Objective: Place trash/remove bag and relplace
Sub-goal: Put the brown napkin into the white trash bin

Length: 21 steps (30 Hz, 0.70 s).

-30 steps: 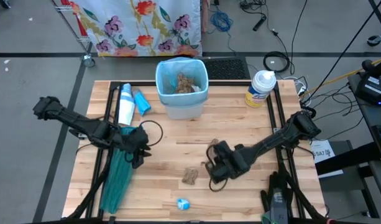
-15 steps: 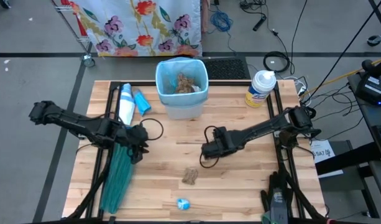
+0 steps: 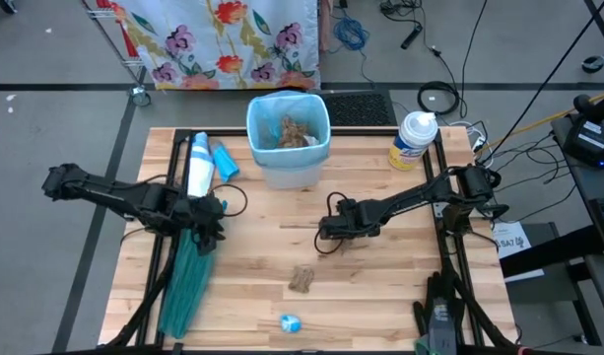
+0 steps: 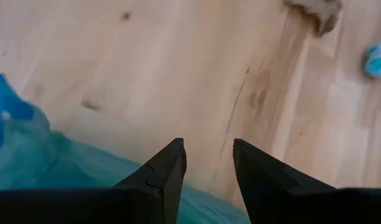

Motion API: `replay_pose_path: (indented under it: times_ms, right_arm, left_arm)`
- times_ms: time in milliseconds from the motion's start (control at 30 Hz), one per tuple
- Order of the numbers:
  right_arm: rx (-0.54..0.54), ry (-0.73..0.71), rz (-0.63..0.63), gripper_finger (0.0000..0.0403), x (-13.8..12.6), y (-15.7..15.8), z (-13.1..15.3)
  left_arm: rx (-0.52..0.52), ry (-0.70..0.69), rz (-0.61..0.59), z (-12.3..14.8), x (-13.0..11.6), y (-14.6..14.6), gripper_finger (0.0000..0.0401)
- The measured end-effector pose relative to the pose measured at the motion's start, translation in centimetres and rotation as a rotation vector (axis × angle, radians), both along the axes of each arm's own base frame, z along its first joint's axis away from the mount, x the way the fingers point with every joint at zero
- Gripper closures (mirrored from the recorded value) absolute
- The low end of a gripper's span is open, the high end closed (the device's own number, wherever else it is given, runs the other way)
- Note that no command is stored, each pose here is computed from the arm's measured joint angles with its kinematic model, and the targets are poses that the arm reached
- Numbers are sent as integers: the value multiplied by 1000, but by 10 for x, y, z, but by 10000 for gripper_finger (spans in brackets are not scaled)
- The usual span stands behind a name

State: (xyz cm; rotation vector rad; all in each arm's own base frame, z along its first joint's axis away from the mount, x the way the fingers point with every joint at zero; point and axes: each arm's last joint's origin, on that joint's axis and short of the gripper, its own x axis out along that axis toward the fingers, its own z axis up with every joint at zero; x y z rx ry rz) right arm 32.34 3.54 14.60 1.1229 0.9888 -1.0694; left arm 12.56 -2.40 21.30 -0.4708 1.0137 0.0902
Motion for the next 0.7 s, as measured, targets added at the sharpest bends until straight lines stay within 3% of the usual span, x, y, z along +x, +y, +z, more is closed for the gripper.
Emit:
replay_pose_path:
  times_ms: [100, 200, 267, 467, 700]
  right_arm:
    - [14, 18, -3, 263, -2, 3, 0]
    - [18, 10, 19, 355, -1, 10, 2]
    - [16, -5, 50, 388, 3, 15, 9]
    - [-20, 58, 98, 394, 13, 22, 52]
    - [-175, 96, 208, 400, 19, 14, 150]
  left_arm:
    - [-14, -33, 3, 4, -6, 1, 263]
    - [-19, -61, 2, 8, -11, 2, 263]
    - [-20, -81, 1, 10, -15, 3, 263]
    - [13, -94, 29, 11, -21, 5, 263]
    - [32, -71, 25, 9, -22, 6, 263]
